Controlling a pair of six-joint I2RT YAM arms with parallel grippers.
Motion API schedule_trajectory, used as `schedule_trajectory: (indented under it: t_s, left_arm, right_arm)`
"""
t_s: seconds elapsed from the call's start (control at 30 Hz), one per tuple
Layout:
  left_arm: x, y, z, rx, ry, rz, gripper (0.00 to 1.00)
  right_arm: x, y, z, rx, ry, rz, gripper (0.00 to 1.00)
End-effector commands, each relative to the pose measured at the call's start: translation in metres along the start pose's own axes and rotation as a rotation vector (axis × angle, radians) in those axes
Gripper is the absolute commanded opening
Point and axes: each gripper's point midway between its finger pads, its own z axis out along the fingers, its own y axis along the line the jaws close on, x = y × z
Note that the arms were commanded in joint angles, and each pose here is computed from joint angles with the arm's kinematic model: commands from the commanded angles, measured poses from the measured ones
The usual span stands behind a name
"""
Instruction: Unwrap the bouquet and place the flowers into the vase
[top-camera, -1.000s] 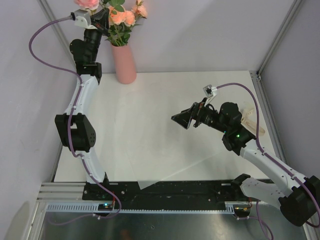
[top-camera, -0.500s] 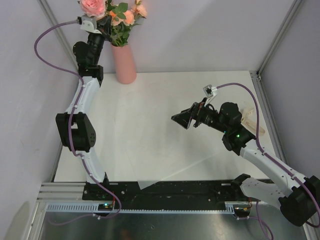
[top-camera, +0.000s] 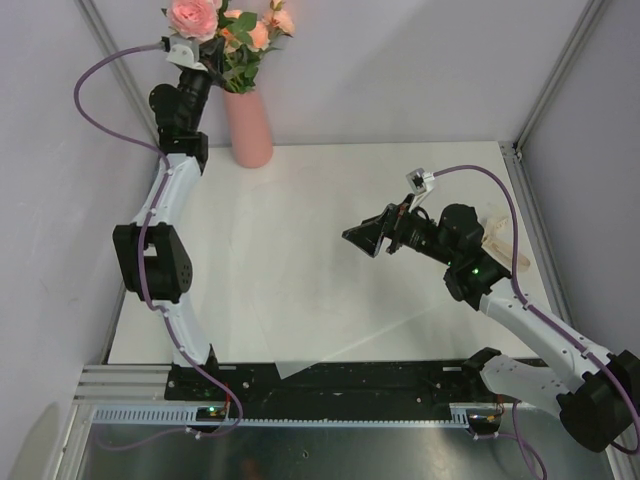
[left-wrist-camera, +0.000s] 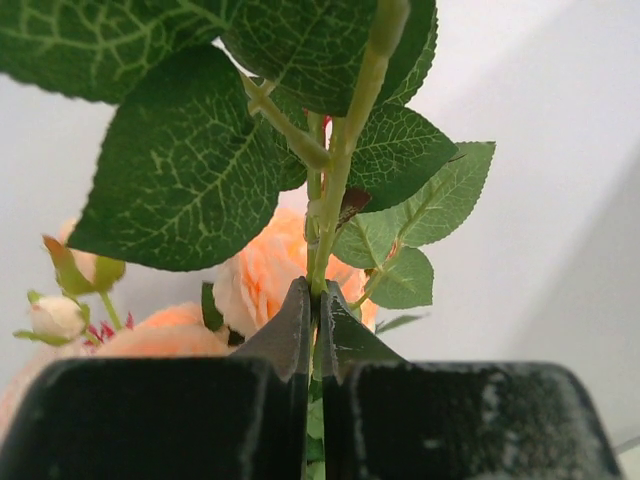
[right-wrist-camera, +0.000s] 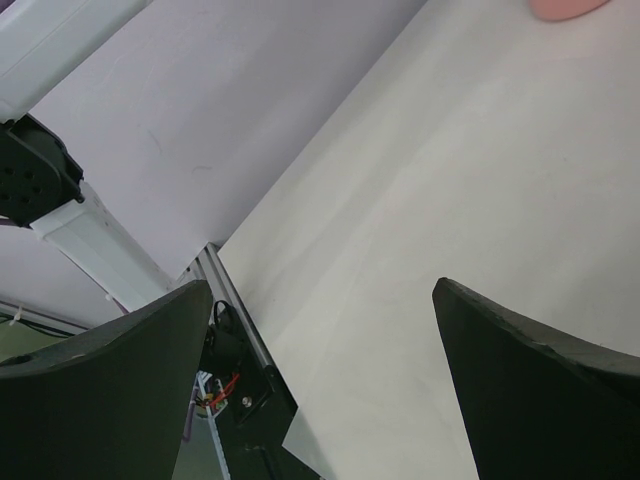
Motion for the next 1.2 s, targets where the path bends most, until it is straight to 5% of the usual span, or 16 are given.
schedule_trajectory:
  t_s: [0.0, 0.87, 0.97, 1.17]
  left_arm:
    - [0.044, 0.001, -0.006, -0.003, 0.068, 0.017, 0.0]
    - [0.175, 0.006, -0.032, -0.09, 0.266, -0.084, 0.01]
    - [0.173, 0.005, -0.033, -0.097, 0.267, -0.096, 0.08]
    - [0.152, 0.0, -0.042, -0.099, 0.264, -0.104, 0.42]
  right_arm:
    - [-0.008, 0.006, 0.002, -0.034, -0.022, -0.012, 0.99]
    - [-0.008, 0.007, -0.003, -0.016, -0.025, -0.005, 0.99]
    - [-0.009, 0.009, -0.004, -0.018, -0.026, 0.001, 0.99]
    - [-0.009, 0.011, -0.007, -0.016, -0.028, 0.016, 0.99]
